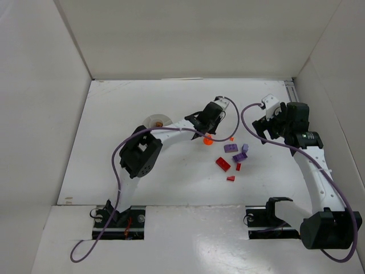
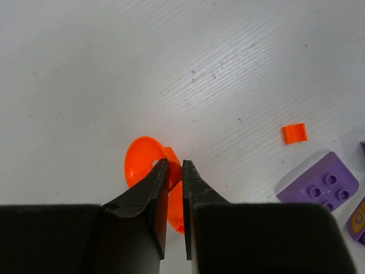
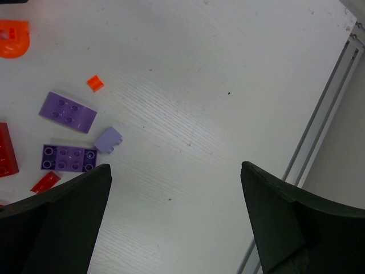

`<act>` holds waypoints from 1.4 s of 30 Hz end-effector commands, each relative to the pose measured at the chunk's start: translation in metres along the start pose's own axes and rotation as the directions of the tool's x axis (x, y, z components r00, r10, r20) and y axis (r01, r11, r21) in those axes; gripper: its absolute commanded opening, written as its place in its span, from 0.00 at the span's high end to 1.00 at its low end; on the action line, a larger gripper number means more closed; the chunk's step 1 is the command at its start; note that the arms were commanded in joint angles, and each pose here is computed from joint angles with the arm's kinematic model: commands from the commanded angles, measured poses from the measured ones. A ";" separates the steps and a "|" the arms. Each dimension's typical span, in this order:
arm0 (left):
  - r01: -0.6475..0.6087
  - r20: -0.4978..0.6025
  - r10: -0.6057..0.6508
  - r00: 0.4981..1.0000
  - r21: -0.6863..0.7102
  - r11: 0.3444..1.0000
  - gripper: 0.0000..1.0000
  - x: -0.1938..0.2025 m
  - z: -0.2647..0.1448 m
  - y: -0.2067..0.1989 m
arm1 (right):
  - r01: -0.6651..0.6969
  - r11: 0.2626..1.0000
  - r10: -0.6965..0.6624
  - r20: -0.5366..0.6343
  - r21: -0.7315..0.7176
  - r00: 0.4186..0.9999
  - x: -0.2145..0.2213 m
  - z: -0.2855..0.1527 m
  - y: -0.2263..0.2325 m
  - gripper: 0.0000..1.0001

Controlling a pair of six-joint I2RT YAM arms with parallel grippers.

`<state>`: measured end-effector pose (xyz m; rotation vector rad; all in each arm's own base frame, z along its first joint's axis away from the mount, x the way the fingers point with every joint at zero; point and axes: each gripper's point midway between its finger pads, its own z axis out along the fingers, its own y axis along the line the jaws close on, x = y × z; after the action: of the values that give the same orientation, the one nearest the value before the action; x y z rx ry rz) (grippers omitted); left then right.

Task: Sort the legos into containers by color

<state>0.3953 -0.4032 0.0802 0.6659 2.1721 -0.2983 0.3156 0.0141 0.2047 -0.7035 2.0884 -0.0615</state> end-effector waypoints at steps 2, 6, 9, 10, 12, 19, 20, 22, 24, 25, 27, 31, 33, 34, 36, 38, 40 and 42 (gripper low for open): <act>0.123 0.107 -0.122 0.987 -0.003 0.992 1.00 -0.043 -0.043 0.026 | 0.014 1.000 -0.014 0.039 0.020 0.999 -0.011 -0.008 -0.006 0.01; 0.218 0.262 -0.235 0.936 0.093 0.972 1.00 -0.083 -0.103 0.049 | 0.026 1.000 -0.026 0.054 0.016 0.998 -0.015 -0.007 -0.006 0.01; 0.273 0.321 -0.314 0.893 0.167 0.947 1.00 -0.082 -0.143 0.072 | 0.026 1.000 -0.026 0.064 0.001 0.998 -0.016 -0.007 -0.003 0.01; 0.281 0.324 -0.334 0.885 0.200 0.939 1.00 -0.072 -0.147 0.075 | 0.027 1.000 -0.026 0.071 -0.011 0.997 -0.018 -0.007 -0.001 0.01; 0.311 0.384 -0.380 0.841 0.231 0.922 1.00 -0.080 -0.175 0.099 | 0.041 0.999 -0.041 0.091 -0.008 0.995 -0.022 -0.009 -0.001 0.01; 0.182 0.403 -0.314 0.860 0.334 0.925 1.00 -0.055 -0.198 0.119 | 0.048 0.999 -0.045 0.106 -0.025 0.993 -0.022 -0.007 0.001 0.01; 0.152 0.377 -0.295 0.878 0.364 0.919 1.00 -0.048 -0.199 0.113 | 0.048 0.999 -0.045 0.106 -0.025 0.993 -0.022 -0.007 0.001 0.01; 0.132 0.369 -0.273 0.888 0.363 0.922 1.00 -0.044 -0.201 0.112 | 0.049 0.998 -0.045 0.112 -0.034 0.993 -0.023 -0.007 0.002 0.01; 0.123 0.339 -0.252 0.906 0.361 0.925 1.00 -0.034 -0.198 0.110 | 0.049 0.998 -0.045 0.112 -0.034 0.993 -0.023 -0.007 0.002 0.01; 0.127 0.330 -0.254 0.909 0.361 0.924 1.00 -0.032 -0.198 0.110 | 0.049 0.998 -0.045 0.112 -0.034 0.993 -0.023 -0.007 0.002 0.01; 0.137 0.319 -0.257 0.912 0.353 0.926 1.00 -0.026 -0.195 0.111 | 0.046 0.998 -0.042 0.104 -0.040 0.994 -0.021 -0.004 0.003 0.01; 0.203 0.286 -0.283 0.916 0.280 0.938 1.00 -0.008 -0.184 0.123 | 0.054 0.997 -0.048 0.103 -0.053 0.994 -0.021 -0.002 0.004 0.01; 0.223 0.267 -0.295 0.917 0.271 0.937 1.00 -0.001 -0.179 0.125 | 0.054 0.997 -0.048 0.103 -0.053 0.994 -0.021 -0.002 0.004 0.01; 0.227 0.257 -0.297 0.920 0.270 0.936 1.00 0.002 -0.178 0.124 | 0.054 0.997 -0.048 0.103 -0.053 0.994 -0.021 -0.002 0.004 0.01; 0.244 0.236 -0.310 0.921 0.270 0.931 1.00 0.012 -0.175 0.123 | 0.054 0.997 -0.048 0.103 -0.053 0.994 -0.021 -0.002 0.004 0.01; 0.266 0.220 -0.323 0.921 0.250 0.931 1.00 0.019 -0.170 0.126 | 0.054 0.997 -0.048 0.103 -0.053 0.994 -0.021 -0.002 0.004 0.01; 0.267 0.218 -0.323 0.921 0.250 0.931 1.00 0.022 -0.169 0.126 | 0.054 0.997 -0.048 0.103 -0.053 0.994 -0.021 -0.002 0.004 0.01; 0.292 0.214 -0.338 0.916 0.221 0.931 1.00 0.027 -0.166 0.131 | 0.054 0.997 -0.048 0.103 -0.053 0.994 -0.021 -0.002 0.004 0.01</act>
<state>0.3415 -0.2180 0.1636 0.3832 2.0358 -0.7456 0.3143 0.0274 0.2094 -0.7730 2.0324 0.0124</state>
